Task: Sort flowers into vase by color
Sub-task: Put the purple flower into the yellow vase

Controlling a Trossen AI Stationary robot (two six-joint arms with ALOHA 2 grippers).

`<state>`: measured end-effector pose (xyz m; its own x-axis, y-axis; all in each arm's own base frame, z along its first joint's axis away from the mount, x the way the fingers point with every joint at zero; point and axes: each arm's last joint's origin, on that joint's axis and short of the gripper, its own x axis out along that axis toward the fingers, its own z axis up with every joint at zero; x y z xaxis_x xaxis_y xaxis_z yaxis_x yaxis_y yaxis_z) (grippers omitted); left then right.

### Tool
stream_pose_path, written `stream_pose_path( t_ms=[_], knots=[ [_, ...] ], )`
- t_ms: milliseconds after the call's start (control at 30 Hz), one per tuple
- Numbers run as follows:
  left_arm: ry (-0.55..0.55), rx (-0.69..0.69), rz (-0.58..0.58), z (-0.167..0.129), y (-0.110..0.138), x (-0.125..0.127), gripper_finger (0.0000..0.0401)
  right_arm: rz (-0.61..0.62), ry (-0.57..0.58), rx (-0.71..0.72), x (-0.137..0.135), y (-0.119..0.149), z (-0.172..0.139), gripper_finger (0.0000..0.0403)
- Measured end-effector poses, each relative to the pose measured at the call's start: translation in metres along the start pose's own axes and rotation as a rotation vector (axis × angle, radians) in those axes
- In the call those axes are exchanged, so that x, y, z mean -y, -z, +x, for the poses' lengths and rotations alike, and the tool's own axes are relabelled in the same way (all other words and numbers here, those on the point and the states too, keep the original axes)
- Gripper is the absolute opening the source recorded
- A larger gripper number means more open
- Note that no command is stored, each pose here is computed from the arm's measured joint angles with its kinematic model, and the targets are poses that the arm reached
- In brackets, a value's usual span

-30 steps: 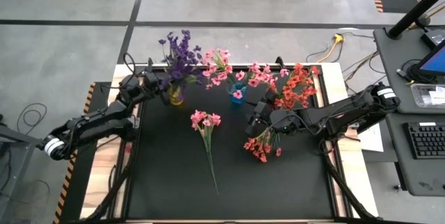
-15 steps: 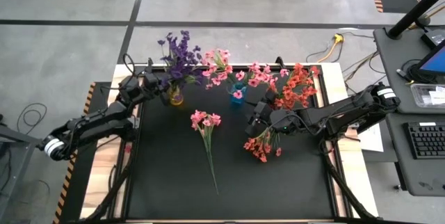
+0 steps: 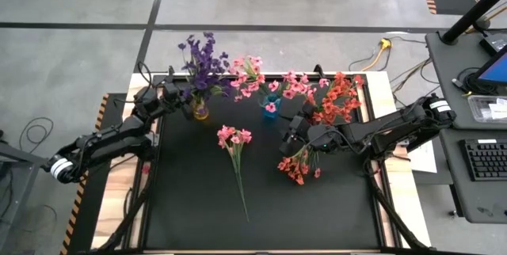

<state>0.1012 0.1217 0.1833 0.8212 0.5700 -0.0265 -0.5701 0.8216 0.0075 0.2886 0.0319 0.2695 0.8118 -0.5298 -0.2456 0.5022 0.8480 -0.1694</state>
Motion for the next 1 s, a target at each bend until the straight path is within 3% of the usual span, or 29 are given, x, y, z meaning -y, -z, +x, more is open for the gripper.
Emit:
stream_pose_path(
  t_ms=[1000],
  knots=[
    [0.003,-0.05,-0.017,-0.0021,0.0046,0.0008,0.0157,-0.001,0.0,-0.001,0.0,0.0001,0.0,0.0183]
  ],
)
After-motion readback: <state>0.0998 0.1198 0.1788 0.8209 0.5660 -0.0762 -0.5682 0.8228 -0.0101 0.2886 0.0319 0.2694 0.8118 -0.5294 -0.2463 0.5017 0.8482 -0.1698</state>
